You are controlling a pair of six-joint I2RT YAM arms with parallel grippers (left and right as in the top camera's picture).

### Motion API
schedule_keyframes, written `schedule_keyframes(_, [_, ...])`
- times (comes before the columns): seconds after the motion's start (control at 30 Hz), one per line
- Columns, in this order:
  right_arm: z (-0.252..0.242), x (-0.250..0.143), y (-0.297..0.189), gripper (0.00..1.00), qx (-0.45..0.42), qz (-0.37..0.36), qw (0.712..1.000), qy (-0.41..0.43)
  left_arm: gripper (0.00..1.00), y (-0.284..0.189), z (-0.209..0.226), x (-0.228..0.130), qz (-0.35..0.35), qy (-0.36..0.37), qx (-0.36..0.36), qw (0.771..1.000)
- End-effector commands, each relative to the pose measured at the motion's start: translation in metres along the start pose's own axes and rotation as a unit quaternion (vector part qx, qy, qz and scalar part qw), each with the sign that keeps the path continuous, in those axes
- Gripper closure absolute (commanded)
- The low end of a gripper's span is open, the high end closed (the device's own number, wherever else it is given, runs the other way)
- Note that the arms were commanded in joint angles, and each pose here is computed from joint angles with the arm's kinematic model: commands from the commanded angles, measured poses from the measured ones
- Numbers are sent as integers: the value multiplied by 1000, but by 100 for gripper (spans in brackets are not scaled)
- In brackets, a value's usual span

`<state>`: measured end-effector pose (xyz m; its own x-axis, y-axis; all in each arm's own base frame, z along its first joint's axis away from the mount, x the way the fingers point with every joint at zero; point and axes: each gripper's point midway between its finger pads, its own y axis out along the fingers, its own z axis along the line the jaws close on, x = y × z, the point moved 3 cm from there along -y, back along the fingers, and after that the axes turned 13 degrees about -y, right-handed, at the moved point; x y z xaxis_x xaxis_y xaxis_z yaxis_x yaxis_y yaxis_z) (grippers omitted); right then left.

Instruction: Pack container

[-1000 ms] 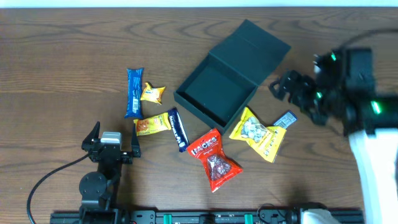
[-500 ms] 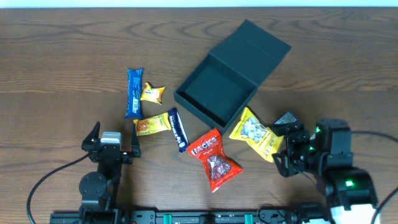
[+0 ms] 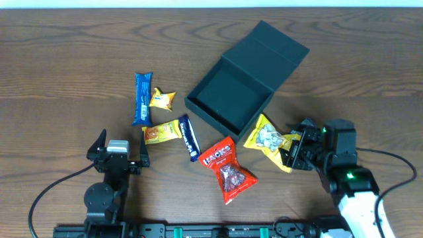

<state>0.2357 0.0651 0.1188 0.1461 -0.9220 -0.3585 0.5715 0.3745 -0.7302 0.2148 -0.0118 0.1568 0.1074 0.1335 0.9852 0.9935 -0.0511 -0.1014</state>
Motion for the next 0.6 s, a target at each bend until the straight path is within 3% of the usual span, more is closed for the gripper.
schedule_keyframes(0.0, [-6, 5, 11, 30, -23, -9, 999, 24, 5, 1, 6, -16, 28, -2, 15, 1000])
schedule_keyframes(0.37, [-13, 5, 48, 28, -61, 0, 997, 37, 5, 1, 6, -16, 27, -2, 15, 1000])
schedule_keyframes(0.57, [-18, 10, 52, 41, -73, -13, 996, 39, 5, 1, 6, -16, 28, -2, 15, 1000])
